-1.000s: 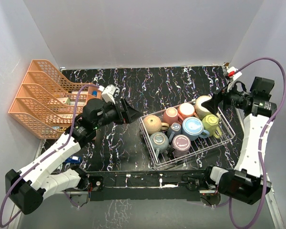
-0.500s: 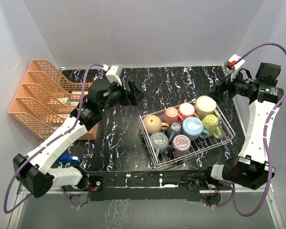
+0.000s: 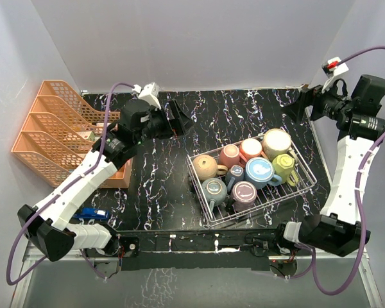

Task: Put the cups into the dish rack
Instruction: Reset both arms

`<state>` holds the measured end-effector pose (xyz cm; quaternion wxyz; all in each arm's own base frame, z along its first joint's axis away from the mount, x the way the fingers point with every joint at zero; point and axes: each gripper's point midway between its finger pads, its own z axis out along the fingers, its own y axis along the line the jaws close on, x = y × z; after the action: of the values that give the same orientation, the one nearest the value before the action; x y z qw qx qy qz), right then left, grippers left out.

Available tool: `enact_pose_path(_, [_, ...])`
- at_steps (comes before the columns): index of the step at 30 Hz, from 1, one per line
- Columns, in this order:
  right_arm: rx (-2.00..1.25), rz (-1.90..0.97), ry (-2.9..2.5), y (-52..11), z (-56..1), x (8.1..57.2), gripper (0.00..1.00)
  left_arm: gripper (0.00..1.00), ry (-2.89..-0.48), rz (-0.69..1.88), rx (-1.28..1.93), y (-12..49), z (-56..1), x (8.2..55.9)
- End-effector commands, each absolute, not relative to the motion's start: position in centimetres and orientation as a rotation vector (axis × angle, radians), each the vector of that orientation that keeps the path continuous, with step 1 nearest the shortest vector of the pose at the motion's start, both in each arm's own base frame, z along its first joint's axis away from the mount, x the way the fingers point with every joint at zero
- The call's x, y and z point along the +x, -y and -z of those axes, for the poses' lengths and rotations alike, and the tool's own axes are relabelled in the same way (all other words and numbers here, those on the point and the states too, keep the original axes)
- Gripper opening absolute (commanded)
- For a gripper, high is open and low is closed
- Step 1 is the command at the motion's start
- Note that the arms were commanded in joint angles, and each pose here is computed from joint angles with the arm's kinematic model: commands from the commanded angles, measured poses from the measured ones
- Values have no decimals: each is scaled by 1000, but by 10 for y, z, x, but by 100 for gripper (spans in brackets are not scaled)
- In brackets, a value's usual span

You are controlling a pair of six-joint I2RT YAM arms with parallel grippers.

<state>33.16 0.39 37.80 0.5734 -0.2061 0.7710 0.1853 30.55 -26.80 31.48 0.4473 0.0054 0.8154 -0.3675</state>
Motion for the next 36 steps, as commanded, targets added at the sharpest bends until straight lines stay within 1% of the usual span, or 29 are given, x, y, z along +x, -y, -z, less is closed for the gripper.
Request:
enact_pose_path(1, [-360,-457,-1807,-1,-410,335,99,97,-2010,900,-58,255,-357,303])
enact_pose_path(6, [-341,-450,-1805,-1,-425,331,99,96,-2102,856,-67,248,-366,294])
enact_pose_path(11, [-346,-444,-1794,-4,-441,324,99,95,-2097,883,-79,246,-389,288])
enact_pose_path(15, [-327,-481,-1814,-9,-450,318,99,95,-2029,924,-60,247,-414,285])
enact_pose_path(18, [-299,-490,-1810,-12,-459,310,99,96,-1953,986,12,255,-434,284])
enact_pose_path(23, [-208,-389,-1714,-8,-481,296,98,97,-1807,1100,138,270,-465,276])
enact_pose_path(26, [-224,-348,-1636,-14,-500,279,98,97,-1778,1171,192,275,-472,264])
enact_pose_path(30, [-205,-331,-1575,-21,-518,261,98,97,-1763,1261,188,277,-482,249])
enact_pose_path(36, [-144,-418,-1597,-28,-521,258,98,97,-1687,1390,160,273,-509,227])
